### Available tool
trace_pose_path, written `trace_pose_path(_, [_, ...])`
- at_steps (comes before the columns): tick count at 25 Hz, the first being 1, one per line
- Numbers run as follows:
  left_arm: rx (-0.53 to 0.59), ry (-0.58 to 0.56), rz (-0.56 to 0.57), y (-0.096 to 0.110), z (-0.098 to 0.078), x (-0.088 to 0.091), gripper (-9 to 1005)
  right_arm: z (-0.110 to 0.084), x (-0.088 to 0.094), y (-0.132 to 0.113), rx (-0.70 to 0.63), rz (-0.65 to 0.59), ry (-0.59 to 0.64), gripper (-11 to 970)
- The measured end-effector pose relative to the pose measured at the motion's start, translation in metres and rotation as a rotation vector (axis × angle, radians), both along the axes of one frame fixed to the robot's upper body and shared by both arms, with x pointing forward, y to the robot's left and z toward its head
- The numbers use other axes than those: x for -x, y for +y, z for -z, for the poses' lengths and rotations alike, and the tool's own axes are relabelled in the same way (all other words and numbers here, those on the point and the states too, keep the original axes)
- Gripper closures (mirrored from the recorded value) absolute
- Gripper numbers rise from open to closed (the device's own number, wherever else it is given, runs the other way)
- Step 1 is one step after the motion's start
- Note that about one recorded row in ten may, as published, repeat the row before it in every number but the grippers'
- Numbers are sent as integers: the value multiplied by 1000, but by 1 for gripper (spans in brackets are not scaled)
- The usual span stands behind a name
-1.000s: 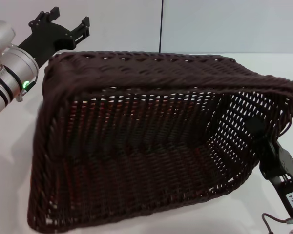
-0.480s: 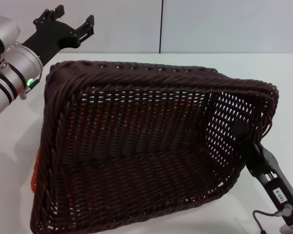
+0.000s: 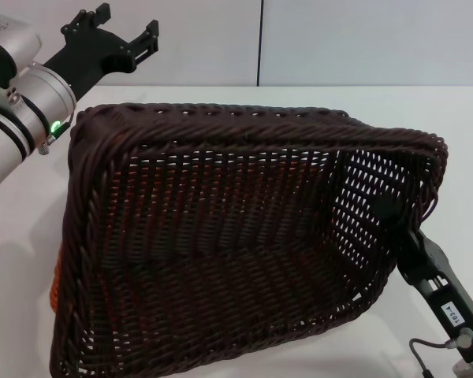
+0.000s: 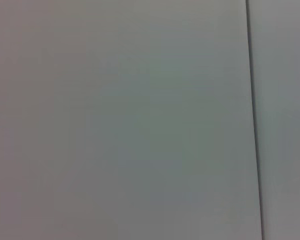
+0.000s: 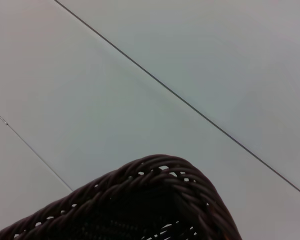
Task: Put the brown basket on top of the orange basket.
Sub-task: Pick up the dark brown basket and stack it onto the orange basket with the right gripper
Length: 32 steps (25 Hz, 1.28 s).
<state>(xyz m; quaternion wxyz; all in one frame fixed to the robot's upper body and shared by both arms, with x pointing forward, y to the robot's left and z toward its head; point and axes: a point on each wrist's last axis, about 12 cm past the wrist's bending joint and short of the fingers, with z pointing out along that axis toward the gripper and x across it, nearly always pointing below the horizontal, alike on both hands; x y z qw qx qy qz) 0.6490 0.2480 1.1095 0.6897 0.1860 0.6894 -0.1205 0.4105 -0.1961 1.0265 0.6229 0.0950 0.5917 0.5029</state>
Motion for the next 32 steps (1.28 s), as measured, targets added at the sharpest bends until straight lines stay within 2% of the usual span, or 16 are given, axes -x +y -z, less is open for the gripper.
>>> trace_pose_path(8, [-4,1,0,-1,-1,-1,152,-2,-3,-5,-6,-5,-21,792])
trace_pose_path(14, [-9,7,-6,-2,-1,-3,152,-3,-7,-8,-5,-11,-34,594])
trace_pose_path(18, [-10,10,-7,-2,-1,-3,152,-4,-9,-11,-5,-32,-52,370])
trace_pose_path(32, [-1,14,-9,-4,0,-4,152,-17,-21,-20,-5,-120,-176,323])
